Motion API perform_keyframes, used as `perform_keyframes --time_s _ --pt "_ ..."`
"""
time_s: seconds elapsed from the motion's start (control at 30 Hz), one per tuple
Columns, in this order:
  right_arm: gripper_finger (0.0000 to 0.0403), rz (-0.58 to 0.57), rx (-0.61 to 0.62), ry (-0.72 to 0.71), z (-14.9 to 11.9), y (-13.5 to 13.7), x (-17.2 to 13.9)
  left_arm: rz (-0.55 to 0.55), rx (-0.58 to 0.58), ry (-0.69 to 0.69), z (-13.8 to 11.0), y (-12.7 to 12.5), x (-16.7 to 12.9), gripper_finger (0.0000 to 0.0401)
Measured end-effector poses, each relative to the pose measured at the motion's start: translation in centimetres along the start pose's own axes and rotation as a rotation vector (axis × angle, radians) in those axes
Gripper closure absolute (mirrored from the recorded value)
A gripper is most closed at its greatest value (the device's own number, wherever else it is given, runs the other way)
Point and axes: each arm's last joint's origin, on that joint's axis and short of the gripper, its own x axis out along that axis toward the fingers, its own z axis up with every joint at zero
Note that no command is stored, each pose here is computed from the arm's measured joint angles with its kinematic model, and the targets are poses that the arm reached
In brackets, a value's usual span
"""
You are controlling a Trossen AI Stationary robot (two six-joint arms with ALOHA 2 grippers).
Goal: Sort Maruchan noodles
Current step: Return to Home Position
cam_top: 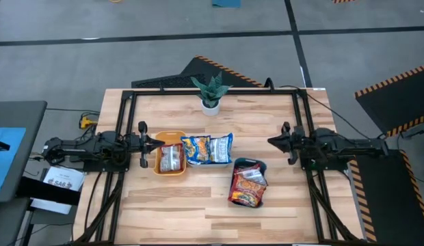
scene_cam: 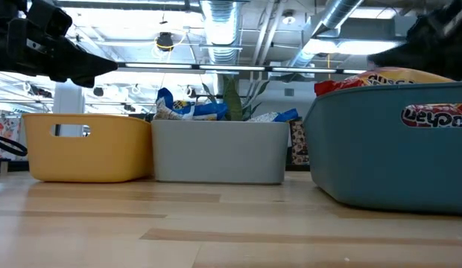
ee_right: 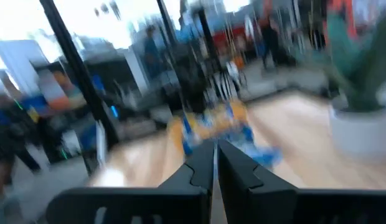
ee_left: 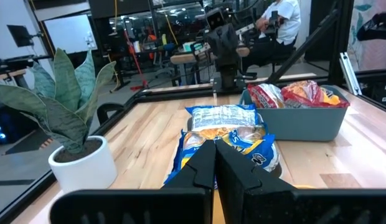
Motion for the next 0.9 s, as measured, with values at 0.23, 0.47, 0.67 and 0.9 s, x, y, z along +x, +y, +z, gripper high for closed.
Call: perform_keyframes --time_s 0.23,0.47,0.67,0.9 --pt "0.0359 -0.009 -0.001 0.025 -0.25 -0.07 -0.01 0.0 0.0 -0.002 0.0 0.0 -0.01 0.0401" --pt "0.0359 -0.023 -0.003 0.067 -0.65 -0.21 -0.03 -0.001 0.001 0.001 -0.04 -0.01 0.01 0.0401" --pt "0.0359 -0.022 -0.003 0.076 -0.74 -0.22 -0.03 -0.001 0.0 0.0 -0.05 -0.01 0.0 0.0401" --pt "0.0359 -0.021 -0.003 0.075 -0.74 -0.22 -0.03 0.018 0.002 0.003 -0.1 0.17 0.02 0.0401"
